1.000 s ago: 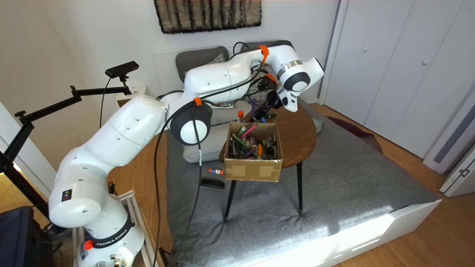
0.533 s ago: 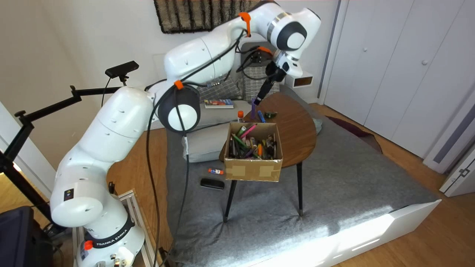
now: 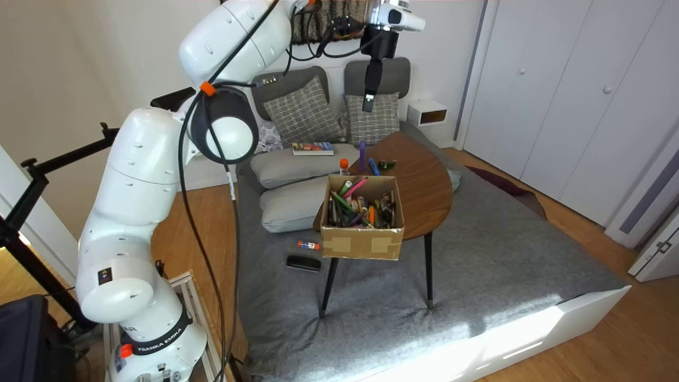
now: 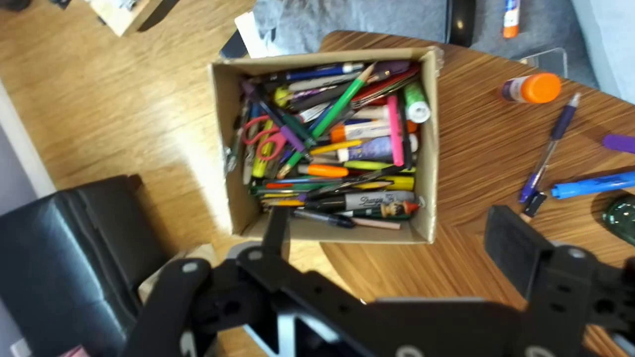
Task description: Remove the glue stick from the box and put it on the table.
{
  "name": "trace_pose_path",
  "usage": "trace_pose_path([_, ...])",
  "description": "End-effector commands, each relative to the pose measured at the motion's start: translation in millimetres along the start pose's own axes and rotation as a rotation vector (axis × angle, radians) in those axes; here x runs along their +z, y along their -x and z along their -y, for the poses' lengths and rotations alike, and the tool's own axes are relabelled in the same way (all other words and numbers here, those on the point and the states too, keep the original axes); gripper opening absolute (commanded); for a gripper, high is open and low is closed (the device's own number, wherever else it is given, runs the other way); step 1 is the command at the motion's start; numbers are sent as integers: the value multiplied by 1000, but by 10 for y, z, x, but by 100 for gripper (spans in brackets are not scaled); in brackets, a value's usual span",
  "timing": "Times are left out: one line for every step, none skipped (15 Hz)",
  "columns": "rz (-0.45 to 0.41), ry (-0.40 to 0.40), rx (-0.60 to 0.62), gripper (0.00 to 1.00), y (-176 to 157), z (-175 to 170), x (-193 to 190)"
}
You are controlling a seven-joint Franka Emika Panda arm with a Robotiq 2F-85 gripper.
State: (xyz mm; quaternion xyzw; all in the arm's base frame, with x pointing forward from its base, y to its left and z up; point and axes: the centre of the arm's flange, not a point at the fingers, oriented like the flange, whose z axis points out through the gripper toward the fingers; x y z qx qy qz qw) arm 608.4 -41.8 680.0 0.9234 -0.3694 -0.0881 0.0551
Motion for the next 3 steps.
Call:
trace_pose_path([-6, 4, -7, 100, 13, -62, -42])
trace_pose_path([-6, 2, -3, 100, 12, -77, -50])
trace_pose_path([-6, 3, -3, 100, 0, -61, -34])
